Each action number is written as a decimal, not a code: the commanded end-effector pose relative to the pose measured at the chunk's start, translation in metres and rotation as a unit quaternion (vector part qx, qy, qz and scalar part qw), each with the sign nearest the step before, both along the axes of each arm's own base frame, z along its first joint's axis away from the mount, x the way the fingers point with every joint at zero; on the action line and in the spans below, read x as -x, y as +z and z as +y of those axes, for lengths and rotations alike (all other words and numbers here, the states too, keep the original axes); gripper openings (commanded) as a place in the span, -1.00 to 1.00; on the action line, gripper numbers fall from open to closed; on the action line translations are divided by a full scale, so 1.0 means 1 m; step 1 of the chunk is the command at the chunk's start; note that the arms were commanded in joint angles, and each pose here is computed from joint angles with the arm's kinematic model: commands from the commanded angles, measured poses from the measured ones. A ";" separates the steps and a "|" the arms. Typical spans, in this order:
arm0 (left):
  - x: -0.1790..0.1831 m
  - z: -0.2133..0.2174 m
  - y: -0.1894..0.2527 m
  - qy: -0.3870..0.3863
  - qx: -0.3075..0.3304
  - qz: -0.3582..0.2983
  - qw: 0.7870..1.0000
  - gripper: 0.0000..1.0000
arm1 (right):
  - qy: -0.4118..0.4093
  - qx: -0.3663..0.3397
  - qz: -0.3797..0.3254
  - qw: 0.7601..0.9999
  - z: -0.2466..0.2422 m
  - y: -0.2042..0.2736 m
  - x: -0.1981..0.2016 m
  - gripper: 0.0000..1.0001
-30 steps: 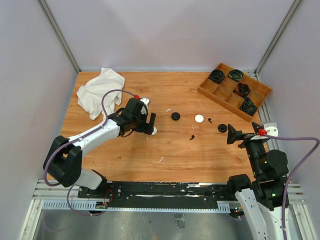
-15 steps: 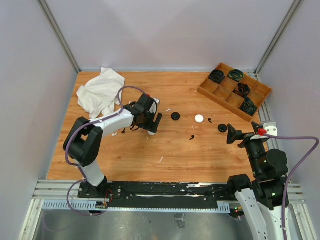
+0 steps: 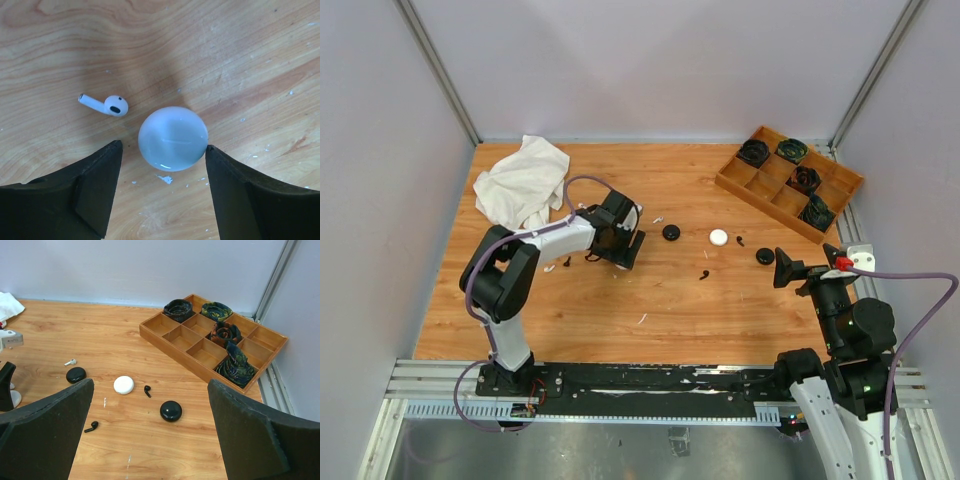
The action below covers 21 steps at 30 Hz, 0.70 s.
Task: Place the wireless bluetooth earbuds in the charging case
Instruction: Pick up the charging case at the center of the board.
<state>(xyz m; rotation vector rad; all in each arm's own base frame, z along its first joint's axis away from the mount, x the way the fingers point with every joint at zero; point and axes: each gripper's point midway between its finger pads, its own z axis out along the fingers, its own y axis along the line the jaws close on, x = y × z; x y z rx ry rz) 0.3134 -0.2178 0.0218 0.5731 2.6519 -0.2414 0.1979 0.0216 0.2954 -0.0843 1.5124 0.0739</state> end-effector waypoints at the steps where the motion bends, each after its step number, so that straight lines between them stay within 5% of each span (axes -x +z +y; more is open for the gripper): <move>1: -0.007 -0.015 0.002 -0.018 0.015 -0.005 1.000 0.43 | -0.002 0.000 -0.007 1.000 -0.001 0.002 -0.003 0.97; 13: 0.003 -0.024 -0.005 -0.012 0.032 0.005 0.999 0.04 | 0.007 0.003 0.002 1.000 0.003 -0.001 -0.006 0.97; 21: 0.003 -0.033 0.019 0.043 0.098 -0.028 0.994 -0.20 | 0.010 -0.011 0.038 0.999 0.008 -0.012 -0.017 0.97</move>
